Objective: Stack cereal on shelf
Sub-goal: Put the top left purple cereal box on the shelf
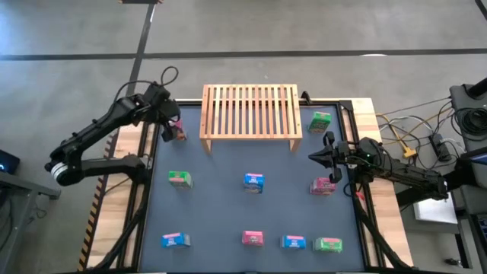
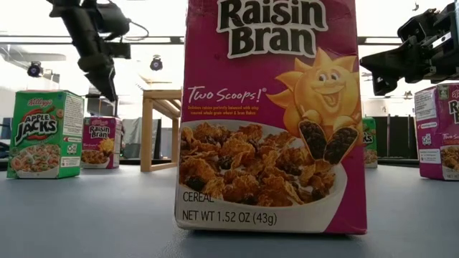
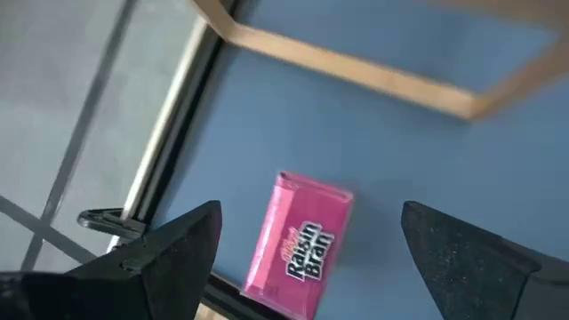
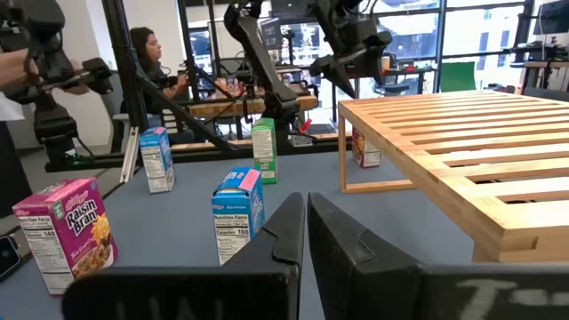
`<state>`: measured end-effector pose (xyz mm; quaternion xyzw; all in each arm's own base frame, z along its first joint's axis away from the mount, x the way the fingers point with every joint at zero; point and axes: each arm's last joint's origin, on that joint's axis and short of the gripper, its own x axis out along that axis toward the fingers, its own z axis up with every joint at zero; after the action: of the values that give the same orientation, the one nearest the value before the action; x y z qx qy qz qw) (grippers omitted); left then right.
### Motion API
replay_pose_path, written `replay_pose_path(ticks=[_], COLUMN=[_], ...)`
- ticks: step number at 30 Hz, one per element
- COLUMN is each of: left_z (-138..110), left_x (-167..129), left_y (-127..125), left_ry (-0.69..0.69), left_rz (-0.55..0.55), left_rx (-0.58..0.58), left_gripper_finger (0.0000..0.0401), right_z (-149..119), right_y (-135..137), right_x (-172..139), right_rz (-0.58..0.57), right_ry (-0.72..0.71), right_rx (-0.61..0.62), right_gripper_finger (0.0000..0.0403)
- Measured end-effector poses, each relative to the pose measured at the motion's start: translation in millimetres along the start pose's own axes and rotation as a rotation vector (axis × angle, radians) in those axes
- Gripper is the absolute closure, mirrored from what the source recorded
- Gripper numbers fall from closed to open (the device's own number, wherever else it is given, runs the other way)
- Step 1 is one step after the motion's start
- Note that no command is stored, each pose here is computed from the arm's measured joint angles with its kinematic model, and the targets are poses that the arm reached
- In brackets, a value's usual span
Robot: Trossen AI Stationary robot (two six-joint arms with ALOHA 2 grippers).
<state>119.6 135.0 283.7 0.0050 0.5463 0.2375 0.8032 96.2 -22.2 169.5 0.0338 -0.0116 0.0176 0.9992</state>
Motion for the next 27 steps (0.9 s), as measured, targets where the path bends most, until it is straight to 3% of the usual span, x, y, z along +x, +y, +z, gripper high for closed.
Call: replay_pose_path(ticks=[7,21,27], left_z=[-2,-28,-39], left_x=[12,10,13], left_y=[0,13,10], left_ry=[0.094,0.089,0.047], left_rz=[-0.053,-0.032,-0.024], left_rx=[0.084,0.0,0.023], left_gripper_finger=[0.0071,0.0072,0.0083], right_z=[0,0,0], right_y=[0,0,0], right_x=[0,0,0], right_rz=[0.0,0.0,0.0], right_ry=[0.0,0.0,0.0], right_rx=[0.0,-0.001,0.0], right_gripper_finger=[0.0394,0.0394,0.0394])
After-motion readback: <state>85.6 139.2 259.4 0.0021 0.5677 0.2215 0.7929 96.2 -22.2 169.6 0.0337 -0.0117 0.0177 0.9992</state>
